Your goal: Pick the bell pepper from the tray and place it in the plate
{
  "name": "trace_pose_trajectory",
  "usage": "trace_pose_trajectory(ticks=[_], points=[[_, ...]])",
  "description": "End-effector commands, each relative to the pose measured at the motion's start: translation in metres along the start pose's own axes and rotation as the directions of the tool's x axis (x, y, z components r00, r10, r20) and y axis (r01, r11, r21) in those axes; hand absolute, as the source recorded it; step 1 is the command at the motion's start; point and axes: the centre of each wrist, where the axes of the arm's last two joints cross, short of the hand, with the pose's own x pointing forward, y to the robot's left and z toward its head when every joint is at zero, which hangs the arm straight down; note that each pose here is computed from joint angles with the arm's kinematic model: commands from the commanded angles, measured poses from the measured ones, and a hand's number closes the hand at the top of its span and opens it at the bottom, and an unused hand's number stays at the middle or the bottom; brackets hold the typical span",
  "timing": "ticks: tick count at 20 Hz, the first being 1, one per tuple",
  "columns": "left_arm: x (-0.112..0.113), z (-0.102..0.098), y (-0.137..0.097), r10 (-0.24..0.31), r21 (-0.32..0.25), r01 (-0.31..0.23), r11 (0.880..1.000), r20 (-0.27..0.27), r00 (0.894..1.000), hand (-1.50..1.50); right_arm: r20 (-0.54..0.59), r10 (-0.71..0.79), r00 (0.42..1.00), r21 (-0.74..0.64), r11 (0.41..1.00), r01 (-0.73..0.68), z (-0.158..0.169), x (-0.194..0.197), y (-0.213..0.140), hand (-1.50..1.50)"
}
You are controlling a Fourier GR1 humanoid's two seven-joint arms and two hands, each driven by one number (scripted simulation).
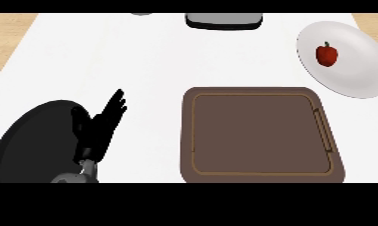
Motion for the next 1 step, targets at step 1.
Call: trace_pose_trajectory(ticks=[1], points=[[0.0028,-0.0004,-0.0048,0.015,-0.004,-0.015,1.0,-0.014,1.0,0.0,0.097,-0.081,0.992,0.084,0.994,0.073,0.0133,-0.0108,0.0022,-1.5]])
